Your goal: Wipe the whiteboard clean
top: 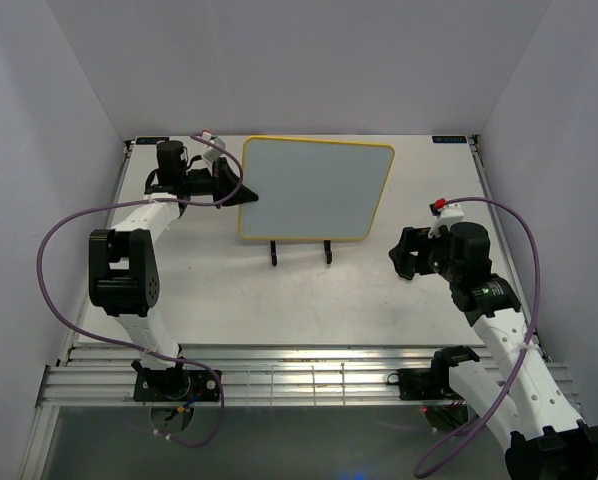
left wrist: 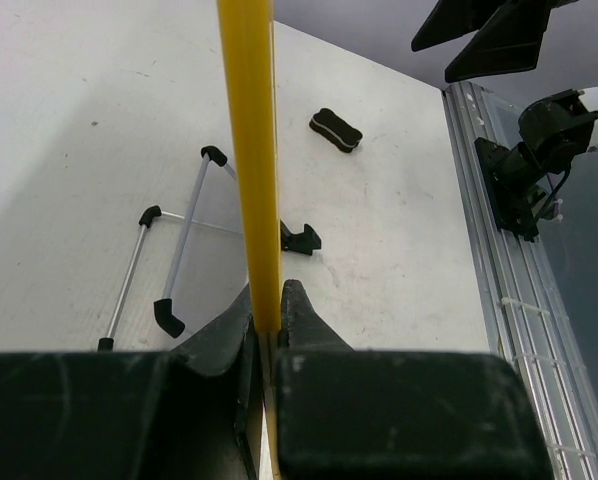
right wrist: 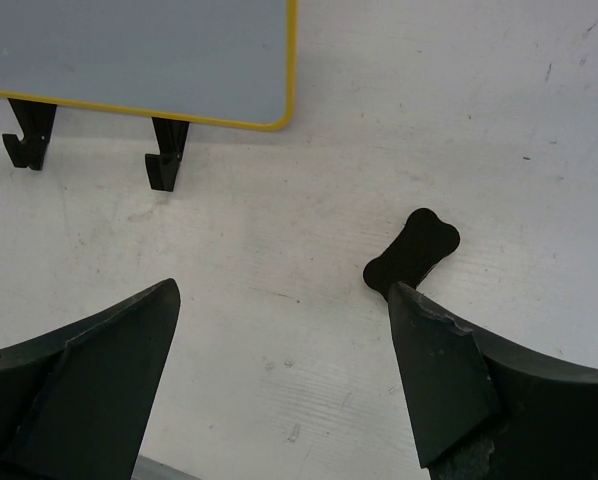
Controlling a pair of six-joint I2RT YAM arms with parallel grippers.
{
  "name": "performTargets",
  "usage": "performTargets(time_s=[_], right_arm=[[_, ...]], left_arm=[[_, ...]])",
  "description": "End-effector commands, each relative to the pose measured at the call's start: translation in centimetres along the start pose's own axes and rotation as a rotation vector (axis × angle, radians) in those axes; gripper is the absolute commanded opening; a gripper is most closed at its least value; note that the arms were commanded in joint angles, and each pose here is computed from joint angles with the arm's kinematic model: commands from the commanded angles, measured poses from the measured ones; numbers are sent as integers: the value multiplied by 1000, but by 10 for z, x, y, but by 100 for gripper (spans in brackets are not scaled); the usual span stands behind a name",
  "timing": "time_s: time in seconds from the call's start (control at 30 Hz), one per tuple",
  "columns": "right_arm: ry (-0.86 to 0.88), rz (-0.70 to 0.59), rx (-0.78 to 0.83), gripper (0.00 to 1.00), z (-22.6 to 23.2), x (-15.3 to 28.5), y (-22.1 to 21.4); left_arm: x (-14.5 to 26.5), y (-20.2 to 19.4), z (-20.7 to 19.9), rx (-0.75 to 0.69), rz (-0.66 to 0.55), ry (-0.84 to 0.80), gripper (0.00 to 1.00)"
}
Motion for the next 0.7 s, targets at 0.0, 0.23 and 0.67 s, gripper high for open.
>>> performTargets(time_s=[0.0,0.23,0.67], right_arm=[[18,-30,29,90,2,-1,6],[19,-28,31,90,3,-1,5],[19,-22,28,90,2,-2,4]], left_arm=[[9,34,-66,-172,-18,-393,0],[11,33,-66,-157,-16,-390,0],[-2,60,-109,-295,1,-409,0]])
Point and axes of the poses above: each gripper's point midway between its finger pads, its own x axis back along the fingers, its own z axis along the line the jaws close on, y = z × x, the point moved 6 cm from there along x, back along the fingers, and after that the axes turned 3 degrees about x, right-handed, at the moved point
